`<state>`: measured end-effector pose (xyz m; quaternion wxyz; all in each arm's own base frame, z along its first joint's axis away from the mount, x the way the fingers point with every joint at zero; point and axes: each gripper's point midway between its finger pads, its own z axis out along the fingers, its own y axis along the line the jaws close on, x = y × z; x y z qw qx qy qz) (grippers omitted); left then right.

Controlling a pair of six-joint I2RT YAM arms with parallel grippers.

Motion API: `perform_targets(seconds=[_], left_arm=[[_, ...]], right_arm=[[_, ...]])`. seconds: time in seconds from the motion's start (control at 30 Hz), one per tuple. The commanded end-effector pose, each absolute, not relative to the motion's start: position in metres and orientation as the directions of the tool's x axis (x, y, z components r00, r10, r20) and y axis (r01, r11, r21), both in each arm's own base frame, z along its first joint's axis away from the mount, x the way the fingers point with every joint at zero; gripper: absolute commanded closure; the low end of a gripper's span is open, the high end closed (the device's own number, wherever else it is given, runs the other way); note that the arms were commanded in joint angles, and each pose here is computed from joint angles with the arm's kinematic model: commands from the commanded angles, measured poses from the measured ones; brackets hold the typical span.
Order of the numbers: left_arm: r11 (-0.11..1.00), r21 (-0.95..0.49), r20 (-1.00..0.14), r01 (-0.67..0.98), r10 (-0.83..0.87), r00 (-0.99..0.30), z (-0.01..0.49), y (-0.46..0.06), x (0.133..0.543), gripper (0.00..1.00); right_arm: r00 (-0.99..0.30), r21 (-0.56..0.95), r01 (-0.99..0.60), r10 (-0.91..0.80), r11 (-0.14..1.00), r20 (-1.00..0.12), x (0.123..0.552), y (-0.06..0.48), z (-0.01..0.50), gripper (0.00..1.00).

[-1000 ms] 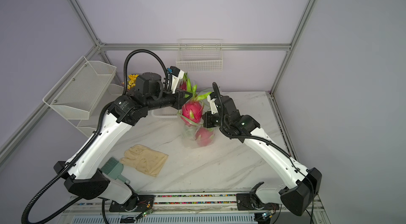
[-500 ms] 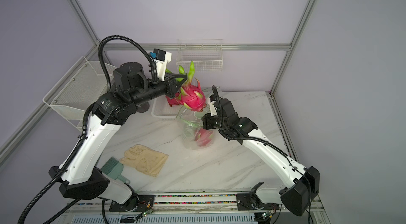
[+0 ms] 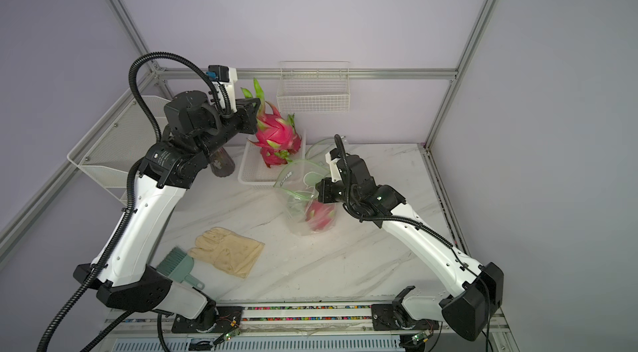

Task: Open the zip-top bag and take out the dragon fruit
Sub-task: Place the dragon fruit in the basket.

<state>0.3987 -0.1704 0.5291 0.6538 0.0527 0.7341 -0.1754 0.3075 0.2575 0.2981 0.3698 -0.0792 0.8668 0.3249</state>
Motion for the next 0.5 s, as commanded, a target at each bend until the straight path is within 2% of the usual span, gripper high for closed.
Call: perform_targets(seconds=[0.0, 0.3, 0.47], left_arm=[[0.955, -0.188, -0.982, 0.231, -0.181, -0.051, 0.538, -0.142, 0.417, 1.0], [0.977, -0.191, -0.97, 0.1, -0.173, -0.169, 0.457, -0.112, 0.48, 1.0], [0.977, -0.181, -0.96, 0.111, -0.151, -0.237, 0.407, -0.109, 0.501, 1.0]], right_arm=[[-0.678, 0.532, -0.402, 0.149, 0.745, -0.72, 0.303, 0.257, 0.327, 1.0], [-0.677, 0.529, -0.395, 0.151, 0.751, -0.72, 0.301, 0.253, 0.329, 1.0], [-0.68, 0.527, -0.393, 0.147, 0.754, -0.718, 0.3, 0.252, 0.33, 1.0]])
